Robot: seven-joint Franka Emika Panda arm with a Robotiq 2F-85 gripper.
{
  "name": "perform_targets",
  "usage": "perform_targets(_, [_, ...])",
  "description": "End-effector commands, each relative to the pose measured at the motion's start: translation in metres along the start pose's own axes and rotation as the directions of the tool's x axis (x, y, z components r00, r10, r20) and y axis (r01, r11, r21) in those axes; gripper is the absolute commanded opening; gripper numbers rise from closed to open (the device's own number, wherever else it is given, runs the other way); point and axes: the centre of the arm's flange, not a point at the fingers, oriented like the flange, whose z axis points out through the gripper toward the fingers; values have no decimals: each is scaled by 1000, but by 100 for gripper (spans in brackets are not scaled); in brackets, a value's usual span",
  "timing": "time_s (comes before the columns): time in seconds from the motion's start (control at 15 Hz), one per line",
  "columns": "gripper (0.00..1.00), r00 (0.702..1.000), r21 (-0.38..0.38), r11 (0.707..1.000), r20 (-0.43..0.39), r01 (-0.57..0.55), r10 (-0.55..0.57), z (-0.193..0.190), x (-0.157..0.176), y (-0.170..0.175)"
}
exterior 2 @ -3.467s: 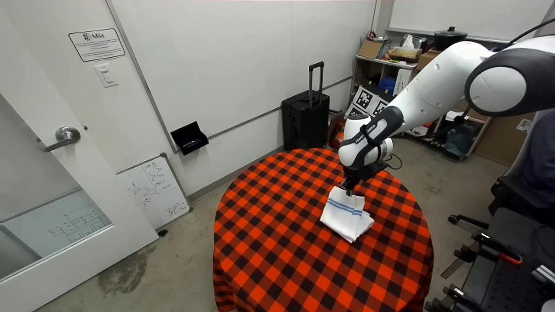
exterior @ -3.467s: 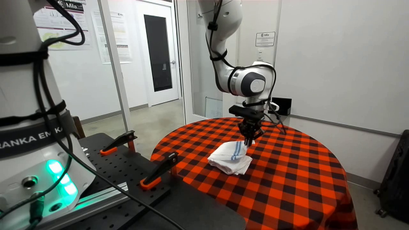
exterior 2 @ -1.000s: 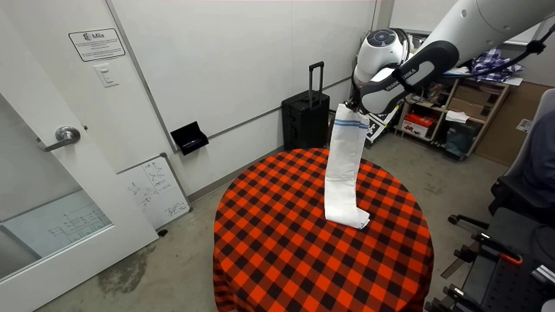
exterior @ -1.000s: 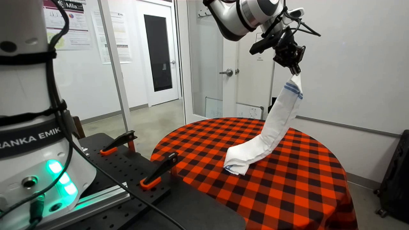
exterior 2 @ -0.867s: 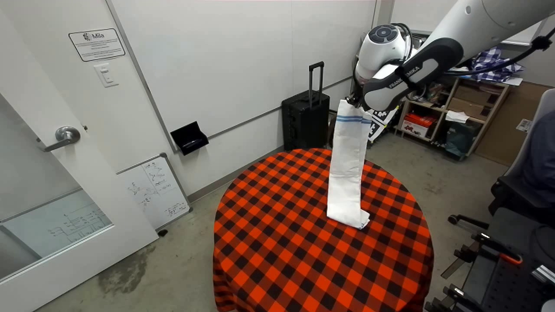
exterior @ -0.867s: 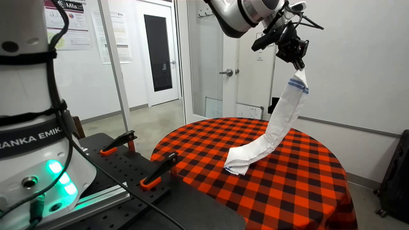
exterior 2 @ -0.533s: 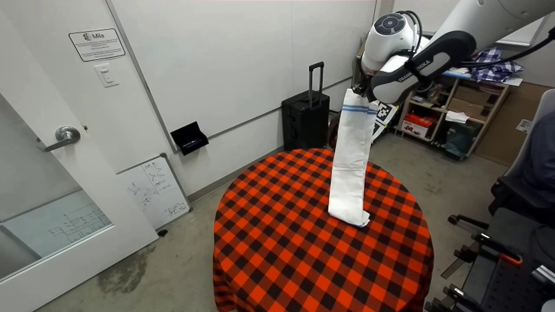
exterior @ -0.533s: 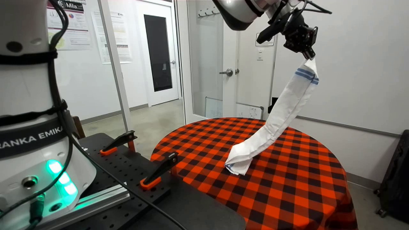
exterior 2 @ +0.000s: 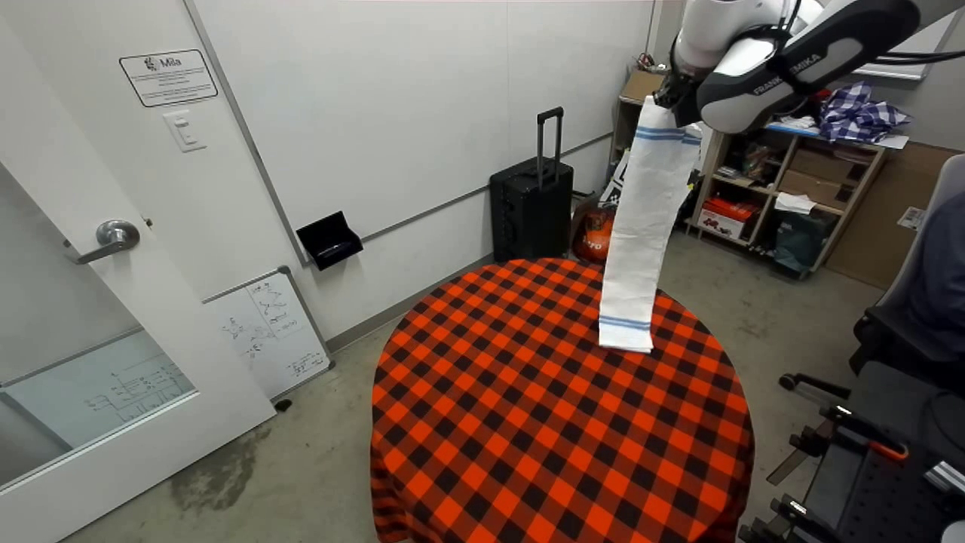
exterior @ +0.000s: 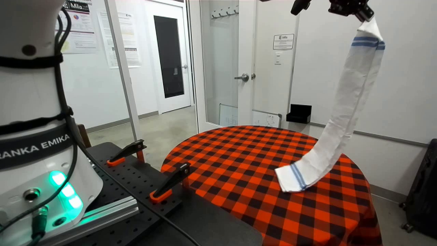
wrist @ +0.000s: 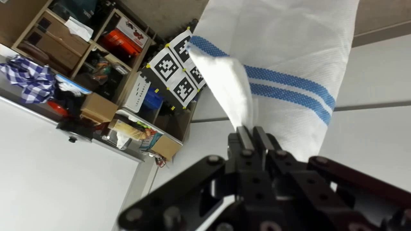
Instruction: Unfold the towel on the table
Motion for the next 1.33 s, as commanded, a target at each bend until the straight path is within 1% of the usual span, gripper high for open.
perform_targets(0.0, [1, 997, -29, 997, -43, -66, 65, -26, 0, 34])
perform_targets(0.4, [1, 985, -83, 984, -81, -158, 152, -31, 17, 78])
perform_targets(0.6, [1, 976, -108, 974, -105, -200, 188, -39, 26, 99])
perform_targets(0.73, [1, 970, -120, 968, -125, -222, 207, -54, 32, 118])
perform_targets(1.0, [1, 962, -127, 961, -150, -247, 228, -60, 39, 130])
perform_targets(1.13, [1, 963, -132, 961, -151, -244, 224, -64, 38, 128])
perform_targets(1.27, [1, 966, -125, 963, -129, -239, 223, -65, 34, 121])
